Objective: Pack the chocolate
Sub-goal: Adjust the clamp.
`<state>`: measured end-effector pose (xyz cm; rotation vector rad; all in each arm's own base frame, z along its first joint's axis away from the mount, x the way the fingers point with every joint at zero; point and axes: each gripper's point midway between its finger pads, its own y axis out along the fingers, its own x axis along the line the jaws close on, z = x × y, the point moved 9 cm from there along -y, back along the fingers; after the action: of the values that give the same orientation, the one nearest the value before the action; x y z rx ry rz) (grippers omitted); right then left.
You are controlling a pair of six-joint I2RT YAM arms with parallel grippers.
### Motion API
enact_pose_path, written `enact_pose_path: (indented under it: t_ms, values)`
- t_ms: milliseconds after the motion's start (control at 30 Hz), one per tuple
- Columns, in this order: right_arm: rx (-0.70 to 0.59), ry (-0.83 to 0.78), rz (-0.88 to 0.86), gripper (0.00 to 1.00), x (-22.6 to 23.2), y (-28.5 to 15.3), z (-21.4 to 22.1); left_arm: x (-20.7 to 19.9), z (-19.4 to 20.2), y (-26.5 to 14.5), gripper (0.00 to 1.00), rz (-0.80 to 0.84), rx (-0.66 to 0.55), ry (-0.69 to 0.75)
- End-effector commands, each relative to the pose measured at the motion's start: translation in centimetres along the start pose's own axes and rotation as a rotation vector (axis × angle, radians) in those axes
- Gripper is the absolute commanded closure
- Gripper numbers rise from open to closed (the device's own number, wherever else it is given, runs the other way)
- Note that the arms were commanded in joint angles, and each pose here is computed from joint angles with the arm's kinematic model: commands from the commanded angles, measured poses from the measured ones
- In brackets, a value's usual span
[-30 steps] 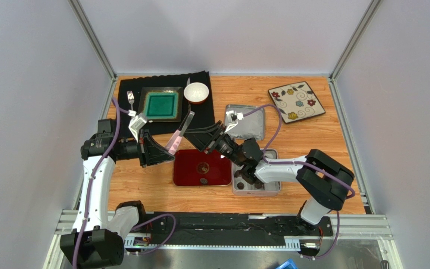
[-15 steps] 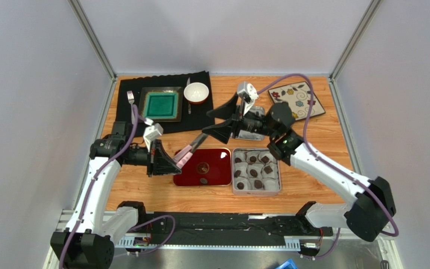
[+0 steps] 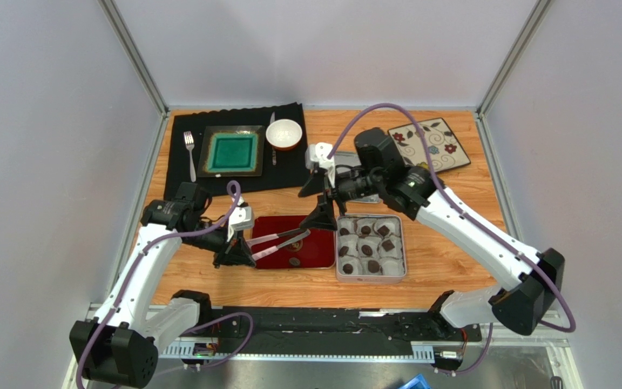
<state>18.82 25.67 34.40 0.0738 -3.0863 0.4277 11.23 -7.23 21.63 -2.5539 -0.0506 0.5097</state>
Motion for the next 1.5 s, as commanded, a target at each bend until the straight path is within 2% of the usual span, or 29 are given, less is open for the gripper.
enact_pose_path:
  t_ms: [0, 100, 200, 400, 567, 833, 1233, 1467]
  values:
    - [0.036, 0.077, -0.164, 0.18, 1.4, 1.8, 2.2, -2.2, 0.8, -0.3, 1.00, 0.052, 0.036, 0.147]
    - [0.005, 0.079, -0.215, 0.17, 1.8, 3.4, 2.4, -2.3, 0.6, -0.5, 1.00, 0.016, 0.020, 0.202]
    - [0.012, 0.052, -0.207, 0.17, 2.6, 4.9, 2.8, -2.2, 0.2, -0.6, 1.00, 0.020, 0.016, 0.187]
    - [0.031, -0.037, -0.100, 0.23, 3.7, 7.0, 3.4, -1.6, -0.4, -0.5, 1.00, 0.050, 0.017, 0.120]
    - [0.060, -0.085, 0.009, 0.25, 4.1, 7.8, 4.0, -1.5, -0.5, -0.5, 1.00, 0.036, 0.012, 0.122]
    - [0.026, -0.118, 0.188, 0.20, 3.7, 7.9, 4.1, -1.7, -0.6, -0.7, 1.00, 0.020, 0.010, 0.132]
    - [0.063, -0.011, 0.082, 0.18, 5.3, 7.6, 5.3, -1.8, -0.6, -0.8, 1.00, 0.007, 0.012, 0.141]
    - [0.030, 0.038, 0.077, 0.18, 6.2, 6.9, 6.3, -1.8, -1.1, -0.9, 1.00, 0.008, -0.005, 0.143]
